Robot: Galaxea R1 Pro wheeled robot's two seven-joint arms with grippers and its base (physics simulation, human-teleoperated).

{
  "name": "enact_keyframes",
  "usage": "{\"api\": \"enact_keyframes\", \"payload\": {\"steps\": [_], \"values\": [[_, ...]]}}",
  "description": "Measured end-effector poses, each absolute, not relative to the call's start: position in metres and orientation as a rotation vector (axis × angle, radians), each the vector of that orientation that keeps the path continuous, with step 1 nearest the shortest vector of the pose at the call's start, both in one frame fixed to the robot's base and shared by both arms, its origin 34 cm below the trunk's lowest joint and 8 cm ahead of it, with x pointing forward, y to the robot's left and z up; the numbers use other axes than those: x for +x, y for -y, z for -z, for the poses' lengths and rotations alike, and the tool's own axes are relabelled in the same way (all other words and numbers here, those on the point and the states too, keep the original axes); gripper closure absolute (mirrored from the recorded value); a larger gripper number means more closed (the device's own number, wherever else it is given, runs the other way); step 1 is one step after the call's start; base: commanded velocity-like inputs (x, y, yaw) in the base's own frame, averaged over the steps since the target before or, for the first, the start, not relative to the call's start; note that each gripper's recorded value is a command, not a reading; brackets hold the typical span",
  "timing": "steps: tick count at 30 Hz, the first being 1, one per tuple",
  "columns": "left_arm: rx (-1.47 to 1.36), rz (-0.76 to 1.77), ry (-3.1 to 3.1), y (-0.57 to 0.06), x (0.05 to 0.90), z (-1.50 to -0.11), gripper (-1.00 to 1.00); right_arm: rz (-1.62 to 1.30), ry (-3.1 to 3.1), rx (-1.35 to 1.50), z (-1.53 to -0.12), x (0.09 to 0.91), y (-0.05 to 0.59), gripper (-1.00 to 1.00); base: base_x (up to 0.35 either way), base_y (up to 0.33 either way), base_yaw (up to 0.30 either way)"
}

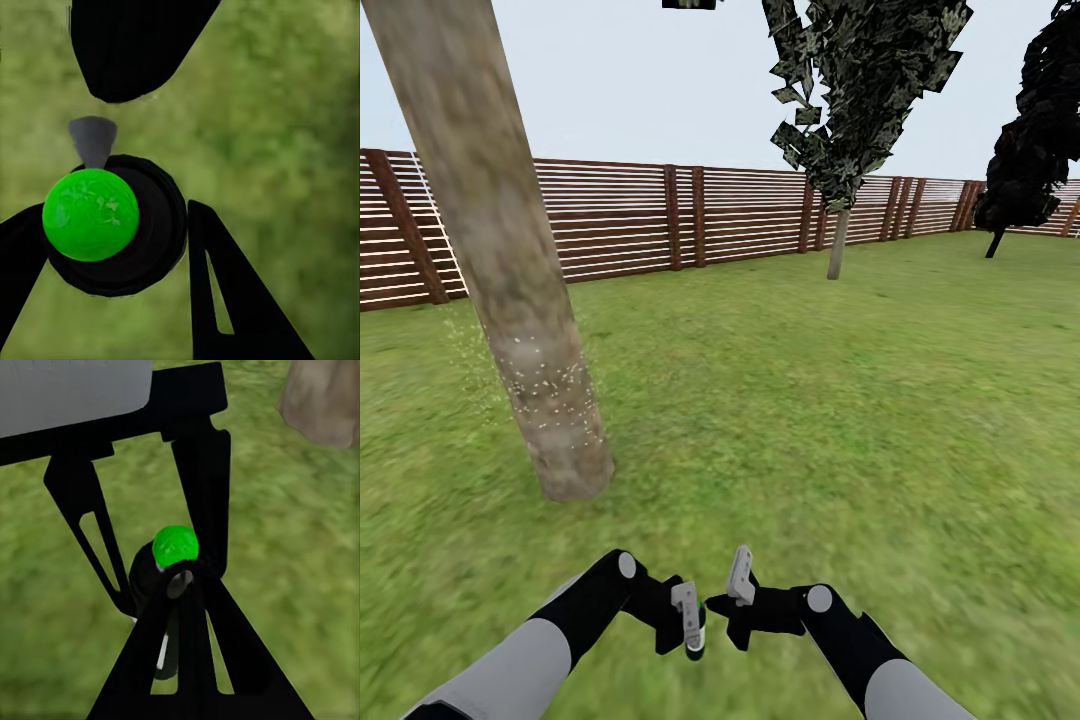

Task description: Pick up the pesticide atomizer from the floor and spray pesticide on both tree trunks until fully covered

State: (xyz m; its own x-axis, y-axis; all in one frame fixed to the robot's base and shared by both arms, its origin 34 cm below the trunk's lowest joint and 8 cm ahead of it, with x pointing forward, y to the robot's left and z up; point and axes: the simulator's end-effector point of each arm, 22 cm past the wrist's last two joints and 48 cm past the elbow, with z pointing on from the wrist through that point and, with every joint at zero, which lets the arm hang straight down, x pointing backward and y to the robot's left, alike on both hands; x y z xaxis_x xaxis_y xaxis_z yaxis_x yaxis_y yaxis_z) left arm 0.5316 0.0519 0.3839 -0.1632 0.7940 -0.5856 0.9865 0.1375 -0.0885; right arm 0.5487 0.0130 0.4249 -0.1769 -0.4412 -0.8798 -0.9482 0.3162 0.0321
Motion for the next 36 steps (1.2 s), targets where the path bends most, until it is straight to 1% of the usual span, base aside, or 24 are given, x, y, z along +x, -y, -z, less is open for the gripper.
{"api": "enact_keyframes", "payload": {"steps": [10, 19, 28, 29, 30, 32, 34, 36], "values": [[1.707, 0.664, -2.011, -0.045, 0.531, -0.386, 1.0, -0.784, -1.768, -1.248, -0.425, 0.549, -0.013, 1.0, 0.0, 0.0, 0.0], [1.71, 0.65, -2.026, -0.055, 0.532, -0.383, 1.0, -0.784, -1.767, -1.25, -0.425, 0.548, -0.013, 1.0, 0.0, 0.0, 0.0], [1.697, 0.493, -2.188, -0.164, 0.54, -0.36, 1.0, -0.784, -1.767, -1.251, -0.425, 0.548, -0.013, 1.0, 0.0, 0.0, 0.0], [1.695, 0.472, -2.207, -0.178, 0.54, -0.358, 1.0, -0.784, -1.769, -1.251, -0.424, 0.548, -0.013, -1.0, 0.0, 0.0, 0.0], [1.691, 0.45, -2.233, -0.195, 0.54, -0.355, 1.0, -0.783, -1.769, -1.251, -0.424, 0.548, -0.012, -1.0, 0.0, 0.0, 0.0], [1.671, 0.381, -2.338, -0.258, 0.531, -0.346, 1.0, -0.779, -1.773, -1.252, -0.423, 0.549, -0.009, -1.0, 0.0, 0.0, 0.0], [1.642, 0.343, -2.371, -0.281, 0.532, -0.345, 1.0, -0.772, -1.779, -1.249, -0.421, 0.55, -0.006, -1.0, 0.0, 0.0, 0.0], [1.526, 0.243, -2.368, -0.293, 0.555, -0.348, 1.0, -0.738, -1.8, -1.244, -0.415, 0.554, 0.011, -1.0, 0.0, 0.0, 0.0]]}}
